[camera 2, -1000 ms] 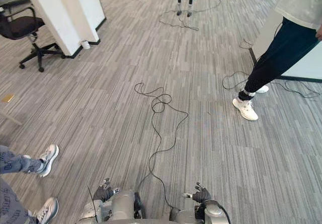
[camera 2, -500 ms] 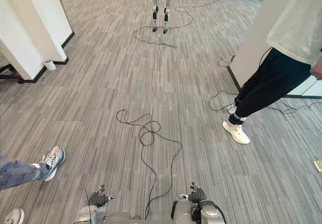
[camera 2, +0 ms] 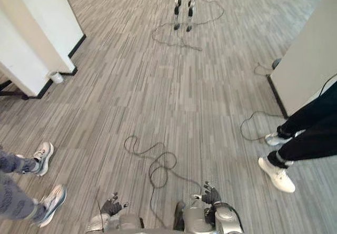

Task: Organize washtable

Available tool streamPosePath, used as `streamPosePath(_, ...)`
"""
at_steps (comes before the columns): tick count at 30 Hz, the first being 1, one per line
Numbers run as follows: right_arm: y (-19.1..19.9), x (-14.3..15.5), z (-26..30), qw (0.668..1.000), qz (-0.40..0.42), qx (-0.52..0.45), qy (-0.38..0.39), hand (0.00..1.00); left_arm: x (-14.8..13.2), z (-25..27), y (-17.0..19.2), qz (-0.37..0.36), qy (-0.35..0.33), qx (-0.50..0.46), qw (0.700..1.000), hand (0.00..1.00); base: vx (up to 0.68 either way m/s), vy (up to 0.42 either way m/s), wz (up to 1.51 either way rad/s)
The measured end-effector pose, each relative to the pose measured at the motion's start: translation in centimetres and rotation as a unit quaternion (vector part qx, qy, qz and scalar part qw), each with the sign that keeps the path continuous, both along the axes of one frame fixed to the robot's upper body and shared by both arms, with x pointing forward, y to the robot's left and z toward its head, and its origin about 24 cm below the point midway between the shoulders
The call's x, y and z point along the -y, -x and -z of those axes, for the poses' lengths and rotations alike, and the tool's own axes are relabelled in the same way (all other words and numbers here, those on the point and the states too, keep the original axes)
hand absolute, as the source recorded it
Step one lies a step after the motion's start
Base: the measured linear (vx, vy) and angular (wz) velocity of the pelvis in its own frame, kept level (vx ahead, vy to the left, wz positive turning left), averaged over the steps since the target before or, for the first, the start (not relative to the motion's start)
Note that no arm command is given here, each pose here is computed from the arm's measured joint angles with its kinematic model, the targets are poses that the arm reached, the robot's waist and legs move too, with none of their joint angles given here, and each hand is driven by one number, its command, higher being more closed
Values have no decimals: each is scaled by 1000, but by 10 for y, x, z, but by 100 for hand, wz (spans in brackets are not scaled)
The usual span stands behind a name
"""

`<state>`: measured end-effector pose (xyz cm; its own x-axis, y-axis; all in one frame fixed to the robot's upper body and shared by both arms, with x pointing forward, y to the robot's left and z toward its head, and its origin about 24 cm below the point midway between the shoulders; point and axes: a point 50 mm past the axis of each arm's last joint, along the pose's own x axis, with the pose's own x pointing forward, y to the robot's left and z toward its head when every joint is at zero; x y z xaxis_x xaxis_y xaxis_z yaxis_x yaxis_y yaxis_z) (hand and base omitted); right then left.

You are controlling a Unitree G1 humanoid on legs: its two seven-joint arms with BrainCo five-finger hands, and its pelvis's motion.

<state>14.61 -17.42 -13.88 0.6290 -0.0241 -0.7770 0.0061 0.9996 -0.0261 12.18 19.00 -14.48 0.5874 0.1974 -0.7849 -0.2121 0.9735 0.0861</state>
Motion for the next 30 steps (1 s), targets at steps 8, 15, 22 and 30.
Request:
streamPosePath(8,16,-4,11,999,9,-40,-3,0,-4,-5,-9,-18,4,26,999,0,586,167,-48)
streamPosePath(15,18,-6,11,999,17,-37,-9,0,-17,-1,-1,-18,-11,-6,1000,0,608,238,6)
streamPosePath(22,-1,-4,1,1000,3,5,-2,0,-7,6,8,5,-5,-31,999,0,573,77,20)
streamPosePath(30,-1,13,-6,999,14,25,18,0,12,7,11,-33,26,-24,999,0,741,-120,36)
